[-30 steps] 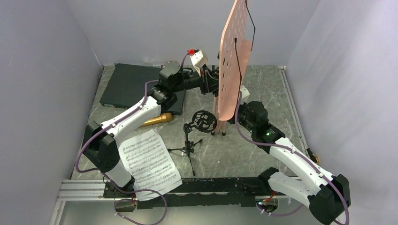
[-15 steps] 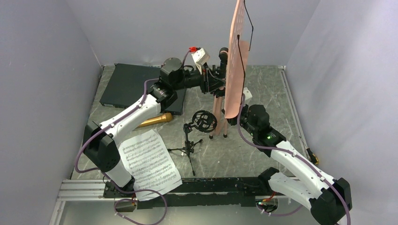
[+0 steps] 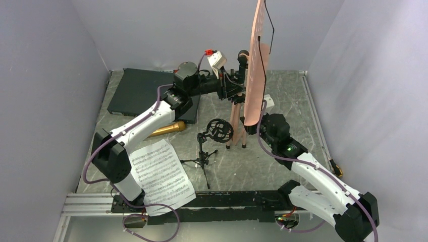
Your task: Set up the instrument practice props
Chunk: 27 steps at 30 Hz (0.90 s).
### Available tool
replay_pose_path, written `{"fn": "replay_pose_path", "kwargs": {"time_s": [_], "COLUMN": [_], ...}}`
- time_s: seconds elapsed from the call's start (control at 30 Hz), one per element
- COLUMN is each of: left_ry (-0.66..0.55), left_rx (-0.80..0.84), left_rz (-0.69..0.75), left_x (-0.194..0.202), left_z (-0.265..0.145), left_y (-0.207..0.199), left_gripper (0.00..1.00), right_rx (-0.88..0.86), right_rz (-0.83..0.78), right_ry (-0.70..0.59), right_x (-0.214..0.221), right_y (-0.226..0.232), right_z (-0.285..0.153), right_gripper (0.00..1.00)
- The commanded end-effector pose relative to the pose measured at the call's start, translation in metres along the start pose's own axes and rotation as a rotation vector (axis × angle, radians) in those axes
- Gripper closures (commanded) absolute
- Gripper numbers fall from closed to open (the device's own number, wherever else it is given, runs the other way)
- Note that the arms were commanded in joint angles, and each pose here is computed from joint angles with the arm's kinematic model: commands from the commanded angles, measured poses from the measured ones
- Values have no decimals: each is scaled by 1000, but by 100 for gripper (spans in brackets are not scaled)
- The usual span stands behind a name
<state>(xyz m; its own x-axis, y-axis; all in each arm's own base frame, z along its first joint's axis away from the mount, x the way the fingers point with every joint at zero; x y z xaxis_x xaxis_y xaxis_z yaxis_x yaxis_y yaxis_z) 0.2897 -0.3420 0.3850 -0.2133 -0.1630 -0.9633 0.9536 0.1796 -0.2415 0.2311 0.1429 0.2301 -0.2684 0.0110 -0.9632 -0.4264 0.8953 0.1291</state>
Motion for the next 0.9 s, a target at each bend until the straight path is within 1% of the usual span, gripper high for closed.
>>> {"fn": "replay_pose_path", "kwargs": {"time_s": [0.0,0.33,0.87], "left_ry": [-423,-485,-532], "left_rx": [253,277,311], "left_rz": [260,302,372], "left_x": [-141,-154,-173], "left_z": [-29,-37,-41], "left_y": [-91,-102,-116], "left_gripper": [97,97,97], "right_rx": [251,295,264], "right_rz": [79,76,108], "right_ry": [120,106,130], "right_x": [36,32,55], "right_y": [-30,-34,-32], "right_z": [-7,-10,-9], "right_gripper": [100,100,100]}}
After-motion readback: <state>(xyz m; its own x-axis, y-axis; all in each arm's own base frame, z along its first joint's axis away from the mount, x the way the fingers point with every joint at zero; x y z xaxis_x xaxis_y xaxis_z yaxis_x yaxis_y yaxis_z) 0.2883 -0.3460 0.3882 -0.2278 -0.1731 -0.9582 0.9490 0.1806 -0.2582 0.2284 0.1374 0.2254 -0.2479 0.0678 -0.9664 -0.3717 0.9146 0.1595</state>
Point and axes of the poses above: each gripper's point midway between its finger pads, its own z axis out along the fingers, its own y axis along the line the jaws close on, x = y × z, the point moved 7 cm from there along -z, back along the fingers, and after that the axes turned 1 degree about -z, right-handed, at the moved point
